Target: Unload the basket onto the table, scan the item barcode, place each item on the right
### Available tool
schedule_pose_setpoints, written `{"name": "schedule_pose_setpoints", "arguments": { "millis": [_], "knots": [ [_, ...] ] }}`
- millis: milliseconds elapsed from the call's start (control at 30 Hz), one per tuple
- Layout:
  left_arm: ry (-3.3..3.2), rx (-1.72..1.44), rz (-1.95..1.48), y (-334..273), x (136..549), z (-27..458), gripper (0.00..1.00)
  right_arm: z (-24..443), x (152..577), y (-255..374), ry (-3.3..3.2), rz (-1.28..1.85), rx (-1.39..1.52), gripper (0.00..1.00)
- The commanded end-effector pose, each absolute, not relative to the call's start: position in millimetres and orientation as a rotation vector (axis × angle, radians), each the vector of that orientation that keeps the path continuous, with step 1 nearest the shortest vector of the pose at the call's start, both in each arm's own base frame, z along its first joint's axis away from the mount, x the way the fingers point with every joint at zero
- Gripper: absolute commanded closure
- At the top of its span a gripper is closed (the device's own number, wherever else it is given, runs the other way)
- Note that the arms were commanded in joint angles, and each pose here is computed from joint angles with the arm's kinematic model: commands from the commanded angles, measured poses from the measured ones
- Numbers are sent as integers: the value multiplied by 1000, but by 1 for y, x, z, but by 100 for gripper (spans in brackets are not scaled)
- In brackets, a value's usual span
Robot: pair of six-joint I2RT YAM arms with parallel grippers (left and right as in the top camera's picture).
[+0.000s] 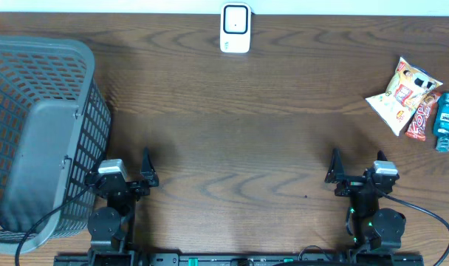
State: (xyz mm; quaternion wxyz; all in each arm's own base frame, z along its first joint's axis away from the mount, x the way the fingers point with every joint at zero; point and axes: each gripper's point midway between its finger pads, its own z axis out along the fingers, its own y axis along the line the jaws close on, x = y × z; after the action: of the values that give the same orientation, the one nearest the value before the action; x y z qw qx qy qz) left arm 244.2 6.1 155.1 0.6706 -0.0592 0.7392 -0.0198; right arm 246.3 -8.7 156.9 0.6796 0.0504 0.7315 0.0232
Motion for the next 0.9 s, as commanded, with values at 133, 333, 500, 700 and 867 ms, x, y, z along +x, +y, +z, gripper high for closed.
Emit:
{"name": "schedule_pose_setpoints", "arguments": {
  "millis": [133, 333, 500, 700, 867],
  "knots": [
    [1721, -134, -24, 8, 244, 136, 2, 152, 247, -14, 1662, 32, 137, 1],
    [1721, -134, -24, 8, 244, 136, 2, 140, 248, -14, 1714, 24, 133, 1],
    [1721, -134, -24, 8, 244, 136, 2, 132, 249, -14, 1750, 23, 136, 1],
    [1721, -134, -24, 8, 244, 136, 2, 131, 249, -14, 1755, 23, 136, 1],
    [1721, -134, -24, 8, 244, 136, 2, 131, 249, -14, 1755, 23, 136, 1]
  ]
}}
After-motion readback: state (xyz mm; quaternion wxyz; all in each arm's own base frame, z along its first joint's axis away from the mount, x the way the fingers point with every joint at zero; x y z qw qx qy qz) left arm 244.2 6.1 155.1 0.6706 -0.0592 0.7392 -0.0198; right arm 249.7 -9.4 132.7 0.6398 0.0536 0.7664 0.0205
